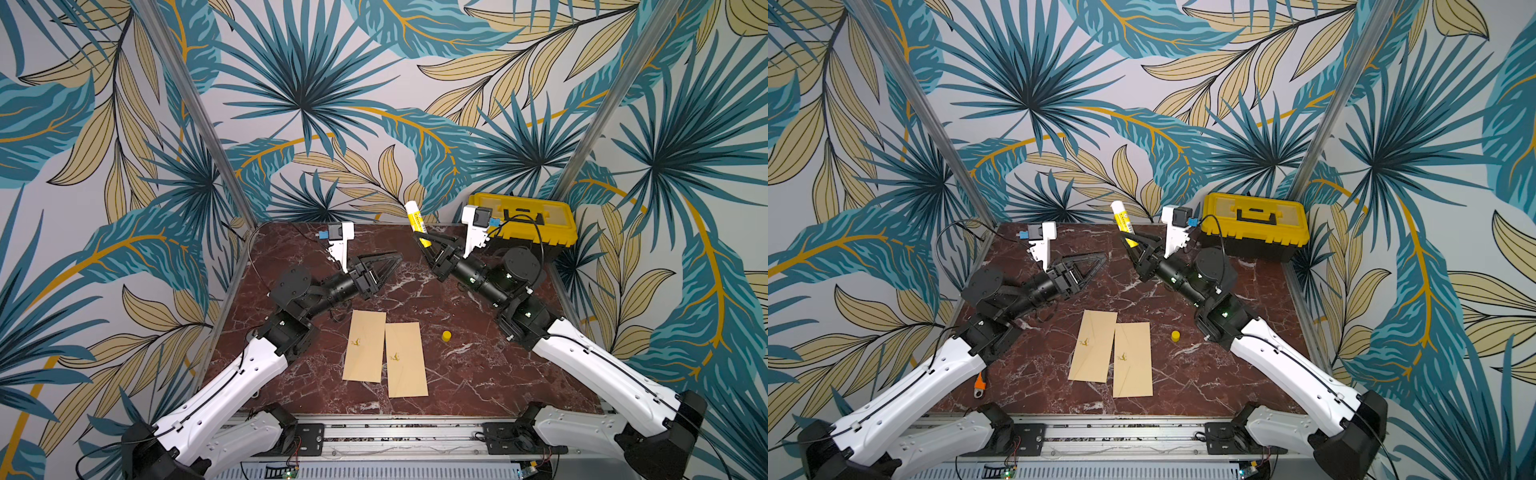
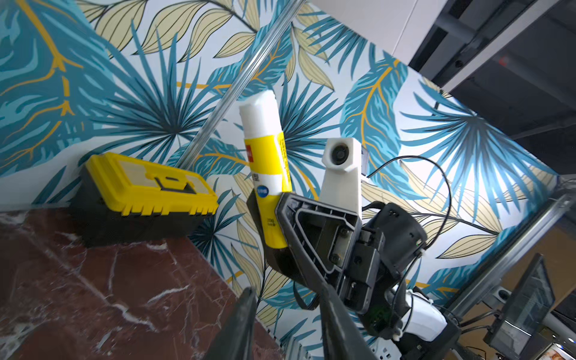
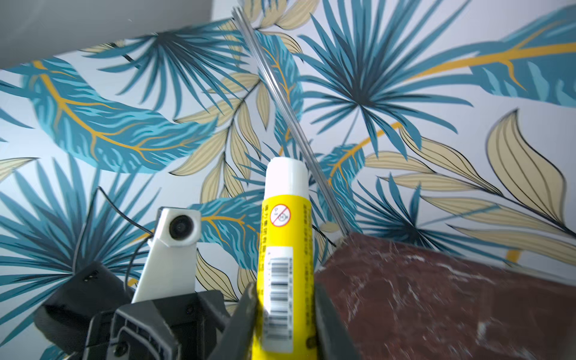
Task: Seal the envelope with a glue stick
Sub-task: Screw the glue stick.
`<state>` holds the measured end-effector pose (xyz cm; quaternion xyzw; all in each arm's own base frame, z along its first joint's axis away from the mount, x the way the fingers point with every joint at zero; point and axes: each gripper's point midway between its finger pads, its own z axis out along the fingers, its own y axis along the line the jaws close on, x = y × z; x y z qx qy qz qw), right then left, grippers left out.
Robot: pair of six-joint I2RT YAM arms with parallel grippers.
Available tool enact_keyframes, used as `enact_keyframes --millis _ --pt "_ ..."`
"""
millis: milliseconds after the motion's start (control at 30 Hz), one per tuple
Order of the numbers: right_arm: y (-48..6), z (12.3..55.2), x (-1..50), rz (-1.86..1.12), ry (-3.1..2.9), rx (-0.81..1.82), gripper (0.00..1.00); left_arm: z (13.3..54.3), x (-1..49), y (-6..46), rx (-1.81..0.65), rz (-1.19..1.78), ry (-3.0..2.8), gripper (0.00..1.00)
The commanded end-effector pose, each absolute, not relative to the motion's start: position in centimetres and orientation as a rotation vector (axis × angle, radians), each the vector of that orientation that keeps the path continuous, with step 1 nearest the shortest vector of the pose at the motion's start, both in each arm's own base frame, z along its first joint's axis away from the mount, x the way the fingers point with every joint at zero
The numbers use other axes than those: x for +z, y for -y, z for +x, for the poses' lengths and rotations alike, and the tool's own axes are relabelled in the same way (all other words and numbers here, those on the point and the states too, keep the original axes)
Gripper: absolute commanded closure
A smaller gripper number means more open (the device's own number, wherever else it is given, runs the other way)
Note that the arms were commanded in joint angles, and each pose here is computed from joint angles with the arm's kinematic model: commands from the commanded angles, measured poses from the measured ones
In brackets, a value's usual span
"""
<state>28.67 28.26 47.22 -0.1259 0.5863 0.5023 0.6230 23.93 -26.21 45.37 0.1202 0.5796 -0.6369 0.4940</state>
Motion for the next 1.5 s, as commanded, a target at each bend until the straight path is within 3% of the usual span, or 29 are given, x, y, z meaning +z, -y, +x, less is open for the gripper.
enact_keyframes --millis 0,200,567,800,967,1133,1467 --pt "-29.3 25.4 51.1 -0.425 -1.075 1.241 1.0 21.6 50.4 25.2 -1.599 0.354 -1.208 0.59" --pt "-30.6 23.3 51.4 -0.518 -0.96 1.235 1.0 19.9 53.2 24.7 -1.645 0.405 -1.103 0.53" --pt "-32.9 20.4 51.1 -0.658 -0.888 1.263 1.0 19.2 54.1 24.8 -1.676 0.439 -1.065 0.53" --pt "-33.7 19.8 50.5 -0.693 -0.923 1.309 1.0 19.3 54.5 24.6 -1.6 0.456 -1.076 0.53" --pt "-33.7 19.7 50.4 -0.676 -0.937 1.324 1.0 18.9 54.6 24.6 -1.593 0.476 -1.062 0.65" --pt "-33.7 20.0 50.7 -0.638 -0.945 1.343 1.0 18.9 54.2 24.8 -1.599 0.484 -1.072 0.69" --pt "-33.5 20.2 51.6 -0.591 -0.954 1.351 1.0 19.0 53.8 25.1 -1.605 0.497 -1.08 0.63"
